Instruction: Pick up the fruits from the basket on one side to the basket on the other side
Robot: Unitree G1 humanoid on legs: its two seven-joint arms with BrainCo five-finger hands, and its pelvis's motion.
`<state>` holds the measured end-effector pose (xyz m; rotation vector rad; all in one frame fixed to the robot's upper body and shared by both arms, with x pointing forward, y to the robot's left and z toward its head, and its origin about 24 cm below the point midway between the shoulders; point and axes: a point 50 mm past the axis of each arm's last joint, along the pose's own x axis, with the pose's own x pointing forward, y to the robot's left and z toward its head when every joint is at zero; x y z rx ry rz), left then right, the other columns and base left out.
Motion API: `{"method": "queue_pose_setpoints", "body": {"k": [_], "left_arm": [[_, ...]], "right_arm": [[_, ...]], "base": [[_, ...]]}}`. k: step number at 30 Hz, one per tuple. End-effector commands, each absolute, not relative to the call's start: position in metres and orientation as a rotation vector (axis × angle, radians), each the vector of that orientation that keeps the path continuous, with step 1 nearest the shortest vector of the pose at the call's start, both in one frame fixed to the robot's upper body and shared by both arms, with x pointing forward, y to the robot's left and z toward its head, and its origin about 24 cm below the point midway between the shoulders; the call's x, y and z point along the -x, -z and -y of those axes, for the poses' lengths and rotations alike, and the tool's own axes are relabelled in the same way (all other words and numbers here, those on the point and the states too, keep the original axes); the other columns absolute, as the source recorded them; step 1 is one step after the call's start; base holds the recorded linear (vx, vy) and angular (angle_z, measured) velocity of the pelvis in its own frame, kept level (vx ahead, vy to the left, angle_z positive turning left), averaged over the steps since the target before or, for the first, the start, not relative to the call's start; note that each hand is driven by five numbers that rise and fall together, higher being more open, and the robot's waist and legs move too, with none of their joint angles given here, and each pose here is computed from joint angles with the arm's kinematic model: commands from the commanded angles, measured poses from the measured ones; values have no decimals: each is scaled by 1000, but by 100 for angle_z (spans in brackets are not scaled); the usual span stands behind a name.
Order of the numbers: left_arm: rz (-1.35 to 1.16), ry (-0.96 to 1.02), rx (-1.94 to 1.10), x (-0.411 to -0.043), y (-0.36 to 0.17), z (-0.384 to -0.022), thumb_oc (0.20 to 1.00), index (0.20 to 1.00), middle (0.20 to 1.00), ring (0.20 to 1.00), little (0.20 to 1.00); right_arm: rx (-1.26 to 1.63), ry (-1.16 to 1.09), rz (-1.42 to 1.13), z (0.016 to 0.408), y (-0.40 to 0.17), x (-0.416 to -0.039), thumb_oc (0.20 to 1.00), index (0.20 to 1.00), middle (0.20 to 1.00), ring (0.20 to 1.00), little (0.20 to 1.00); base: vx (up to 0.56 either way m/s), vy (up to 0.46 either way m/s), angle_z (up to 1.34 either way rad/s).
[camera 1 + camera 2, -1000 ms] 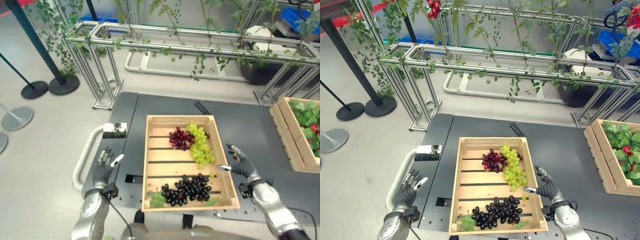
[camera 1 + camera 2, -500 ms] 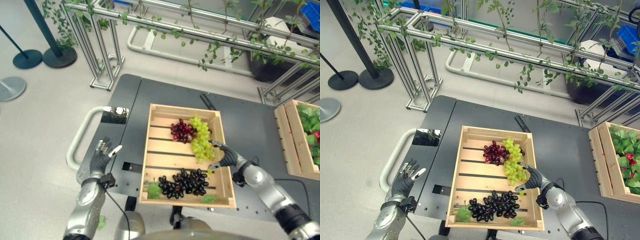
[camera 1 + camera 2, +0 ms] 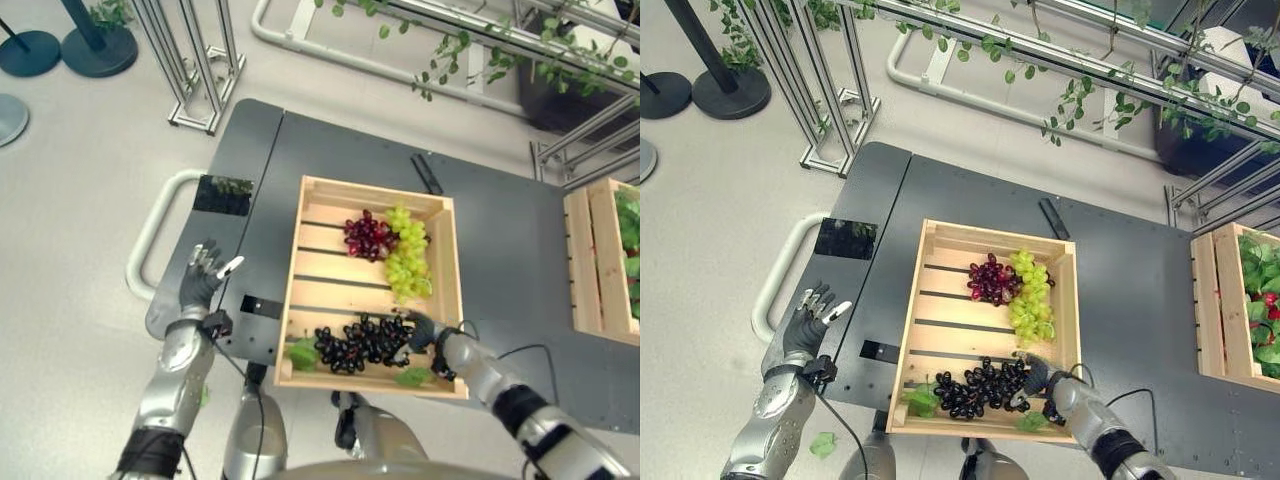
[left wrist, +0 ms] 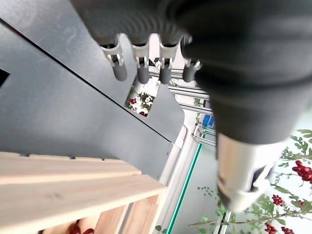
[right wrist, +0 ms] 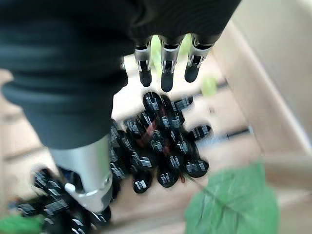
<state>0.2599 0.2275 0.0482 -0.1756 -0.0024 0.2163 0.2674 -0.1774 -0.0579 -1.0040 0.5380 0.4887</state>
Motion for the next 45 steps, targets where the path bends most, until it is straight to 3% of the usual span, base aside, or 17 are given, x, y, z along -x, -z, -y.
{"method": "queue_pose_setpoints", "body": {"k": [1,18,30,37,39,45], "left_arm": [[97,-209,205,-261,-61,-223,1000,1000,1000,1000,1000],[130,-190,279,-267,-68,-203,1000,1000,1000,1000,1000],[125,-153,290,-271,-70,-190,1000,1000,1000,1000,1000],[139,-131,280,-273,-75,-187,1000,1000,1000,1000,1000],[144,-129,277,-274,-77,-188,1000,1000,1000,1000,1000],[153,-151,277,-274,-78,-192,1000,1000,1000,1000,1000]], "right_arm": [[1089,-455,-523,183,56,-272,1000,1000,1000,1000,1000],[1077,-309,-582,166,69,-283,1000,1000,1000,1000,1000],[1452,-478,-545,140,72,-288,1000,1000,1000,1000,1000],[1747,-601,-578,151,80,-279,1000,1000,1000,1000,1000],[1773,-617,-582,153,83,-275,200,200,200,200,200],[1720,-606,-595,154,92,-263,200,200,200,200,200]], "base": [[0,0,0],[0,9,3],[2,-6,4],[-10,-11,10],[-9,-21,15],[-10,-5,6]]}}
